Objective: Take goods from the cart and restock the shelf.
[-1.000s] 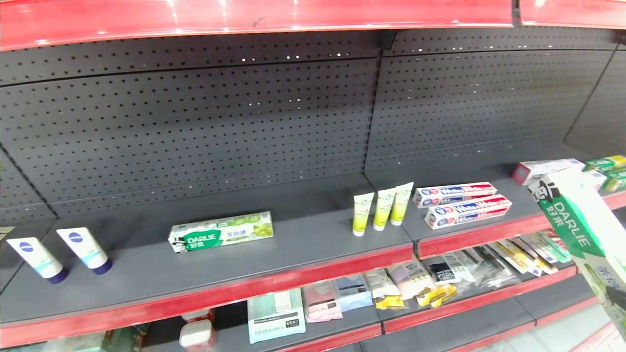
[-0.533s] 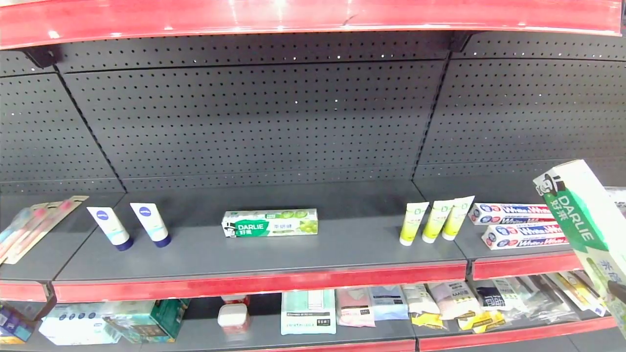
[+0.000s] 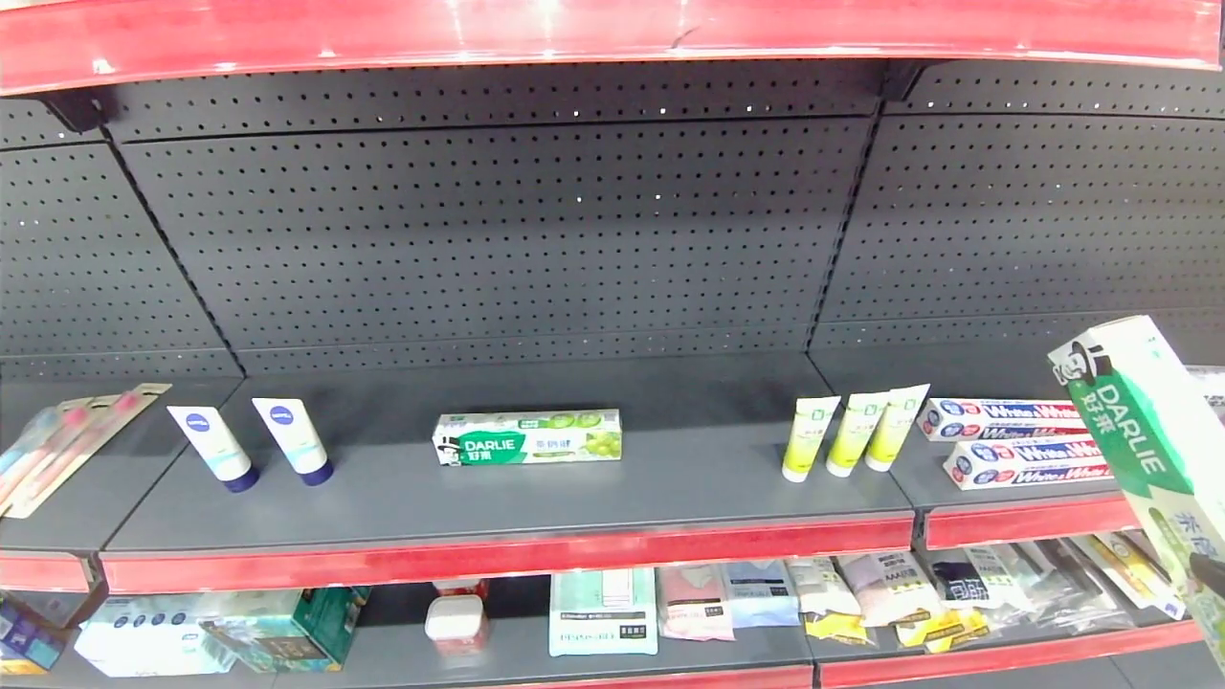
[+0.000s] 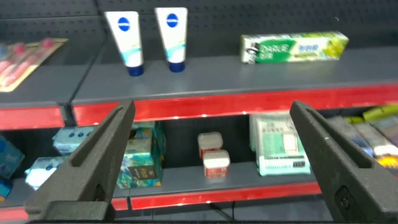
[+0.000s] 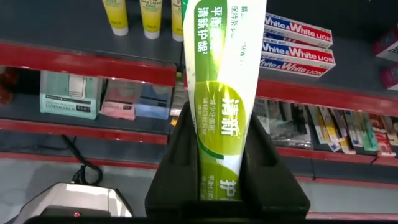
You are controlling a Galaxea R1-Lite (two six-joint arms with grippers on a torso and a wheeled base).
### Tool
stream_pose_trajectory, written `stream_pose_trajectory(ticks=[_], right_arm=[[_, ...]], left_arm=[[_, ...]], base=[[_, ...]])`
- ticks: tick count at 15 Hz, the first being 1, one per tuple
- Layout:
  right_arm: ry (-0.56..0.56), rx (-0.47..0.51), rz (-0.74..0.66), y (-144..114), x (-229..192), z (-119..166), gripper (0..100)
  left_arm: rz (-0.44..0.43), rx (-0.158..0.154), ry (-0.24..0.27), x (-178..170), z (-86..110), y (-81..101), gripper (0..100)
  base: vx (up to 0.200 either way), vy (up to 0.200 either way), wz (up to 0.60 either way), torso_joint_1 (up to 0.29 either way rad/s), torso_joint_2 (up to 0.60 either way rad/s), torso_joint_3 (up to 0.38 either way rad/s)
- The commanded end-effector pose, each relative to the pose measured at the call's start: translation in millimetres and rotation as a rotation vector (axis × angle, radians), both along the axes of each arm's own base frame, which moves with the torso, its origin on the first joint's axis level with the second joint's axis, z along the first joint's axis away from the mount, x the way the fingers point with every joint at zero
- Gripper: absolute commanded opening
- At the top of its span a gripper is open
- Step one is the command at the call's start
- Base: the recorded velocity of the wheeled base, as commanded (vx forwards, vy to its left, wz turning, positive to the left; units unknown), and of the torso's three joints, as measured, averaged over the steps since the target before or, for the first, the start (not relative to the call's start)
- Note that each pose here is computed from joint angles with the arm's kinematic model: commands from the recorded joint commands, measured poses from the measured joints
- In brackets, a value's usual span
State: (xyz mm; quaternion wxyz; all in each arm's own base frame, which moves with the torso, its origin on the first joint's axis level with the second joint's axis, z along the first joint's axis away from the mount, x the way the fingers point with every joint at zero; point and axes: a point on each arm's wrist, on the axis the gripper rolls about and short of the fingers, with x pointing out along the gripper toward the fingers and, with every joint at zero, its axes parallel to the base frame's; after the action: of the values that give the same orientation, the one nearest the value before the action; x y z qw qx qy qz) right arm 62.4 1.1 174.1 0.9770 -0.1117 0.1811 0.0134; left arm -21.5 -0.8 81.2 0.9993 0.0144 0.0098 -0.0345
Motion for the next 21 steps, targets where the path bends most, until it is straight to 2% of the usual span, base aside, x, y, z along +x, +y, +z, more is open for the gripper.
stream_pose_trajectory(ticks=[1,2,3,5,6,7,8,9,10,12,13,15,17,18,21], right_arm=[[-0.028,-0.004,0.003,0,0,7,0],[-0.028,-0.005,0.004,0,1,9,0],[-0.023,-0.007,0.006,0,3,9,0],[-0.018,-0.013,0.009,0,3,9,0],[-0.020,-0.014,0.010,0,3,9,0],[-0.025,-0.014,0.010,0,3,10,0],[-0.025,-0.014,0.010,0,3,10,0],[-0.025,-0.014,0.010,0,3,10,0],[-0.026,-0.014,0.011,0,3,10,0],[-0.023,-0.013,0.013,1,2,8,0],[-0.015,-0.014,0.013,1,3,8,0],[-0.009,-0.014,0.021,1,4,7,0],[-0.002,-0.015,0.038,2,4,5,0],[-0.003,-0.023,0.050,3,4,5,0],[-0.011,-0.040,0.061,3,6,9,0]], left_arm=[[-0.024,-0.032,0.020,11,79.8,-0.4,100],[-0.016,-0.133,0.050,26,114.1,-0.7,100],[0.006,-0.185,0.101,46,132.6,-0.9,100],[0.044,-0.181,0.234,77,130.4,-0.8,100],[0.066,-0.176,0.366,107,121.8,-1.0,100],[0.077,-0.175,0.425,128,118.6,-1.3,100],[0.084,-0.171,0.454,150,114.9,-1.6,100],[0.092,-0.165,0.455,159,113.3,-1.8,100],[0.115,-0.143,0.458,179,108.8,-5.8,100],[0.186,-0.102,0.445,193,106.9,-10.5,100],[0.188,-0.092,0.466,199,103.5,-15.2,100],[0.120,-0.082,0.506,212,97.2,-29.1,100],[0.065,-0.107,0.512,225,100.0,-42.3,100],[0.027,-0.101,0.530,235,100.4,-54.9,100],[0.000,-0.081,0.584,260,91.1,-70.4,100]], base=[[0.000,0.000,0.00,0.000,0.00,0.000],[0.000,0.000,0.00,0.000,0.00,0.000],[0.000,0.000,0.00,0.000,0.00,0.000],[0.000,0.000,0.00,0.000,0.00,0.000],[0.000,0.000,0.00,0.000,0.00,0.000],[0.000,0.000,0.00,0.000,0.00,0.000],[0.000,0.000,0.00,0.000,0.00,0.000],[0.000,0.000,0.00,0.000,0.00,0.000],[0.000,0.000,0.00,0.000,0.00,0.000],[0.000,0.000,0.00,0.000,0.00,0.000],[0.000,0.000,0.00,0.000,0.00,0.000],[0.000,0.000,0.00,0.000,0.00,0.000],[0.000,0.000,0.00,0.000,0.00,0.000],[0.000,0.000,0.00,0.000,0.00,0.000],[0.000,0.000,0.00,0.000,0.00,0.000]])
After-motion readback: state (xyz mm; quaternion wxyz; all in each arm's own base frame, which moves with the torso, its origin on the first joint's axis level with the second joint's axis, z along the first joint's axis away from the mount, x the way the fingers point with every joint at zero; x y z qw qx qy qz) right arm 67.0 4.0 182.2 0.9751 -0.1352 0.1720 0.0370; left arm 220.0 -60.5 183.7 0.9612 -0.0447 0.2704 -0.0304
